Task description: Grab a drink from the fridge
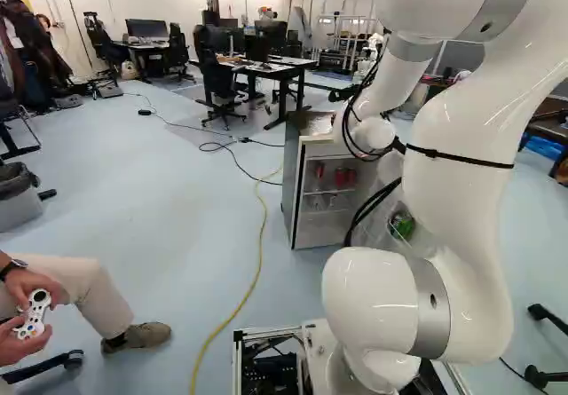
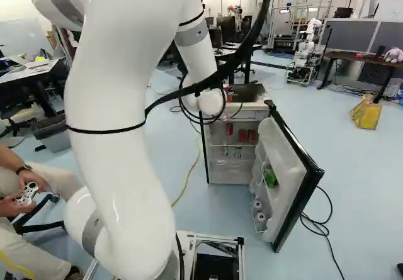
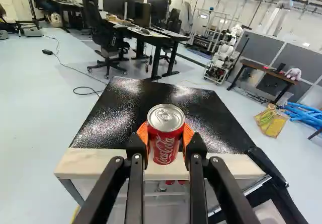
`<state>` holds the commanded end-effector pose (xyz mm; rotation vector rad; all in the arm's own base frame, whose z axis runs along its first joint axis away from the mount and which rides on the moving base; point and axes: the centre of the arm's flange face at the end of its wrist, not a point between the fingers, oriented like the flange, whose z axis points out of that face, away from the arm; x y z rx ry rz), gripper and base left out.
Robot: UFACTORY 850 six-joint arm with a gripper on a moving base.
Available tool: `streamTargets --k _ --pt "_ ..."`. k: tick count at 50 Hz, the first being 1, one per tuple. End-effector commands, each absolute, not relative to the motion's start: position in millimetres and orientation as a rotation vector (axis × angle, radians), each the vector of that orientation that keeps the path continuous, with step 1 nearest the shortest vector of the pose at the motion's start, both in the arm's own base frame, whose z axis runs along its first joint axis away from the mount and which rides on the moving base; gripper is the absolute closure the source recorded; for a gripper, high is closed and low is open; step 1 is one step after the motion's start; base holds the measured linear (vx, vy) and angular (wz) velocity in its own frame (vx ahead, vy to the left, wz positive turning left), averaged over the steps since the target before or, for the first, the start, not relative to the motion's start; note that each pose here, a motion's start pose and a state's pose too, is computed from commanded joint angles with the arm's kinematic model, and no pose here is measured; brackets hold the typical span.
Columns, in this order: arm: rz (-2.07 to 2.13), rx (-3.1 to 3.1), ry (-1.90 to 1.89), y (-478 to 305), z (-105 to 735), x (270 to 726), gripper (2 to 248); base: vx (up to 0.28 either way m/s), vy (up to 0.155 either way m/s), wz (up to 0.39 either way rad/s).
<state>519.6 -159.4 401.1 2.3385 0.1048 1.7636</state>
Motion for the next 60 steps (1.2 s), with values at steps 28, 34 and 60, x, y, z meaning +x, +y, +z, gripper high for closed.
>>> streamTargets --k 28,34,60 --pt "1.732 2.367 0.119 -162 394 549 163 0.000 0.000 0.000" --pt "1.729 2.370 0.121 -162 393 553 163 0.000 0.000 0.000" --pt "1.760 2.403 0.038 -163 393 554 163 0.000 0.000 0.000"
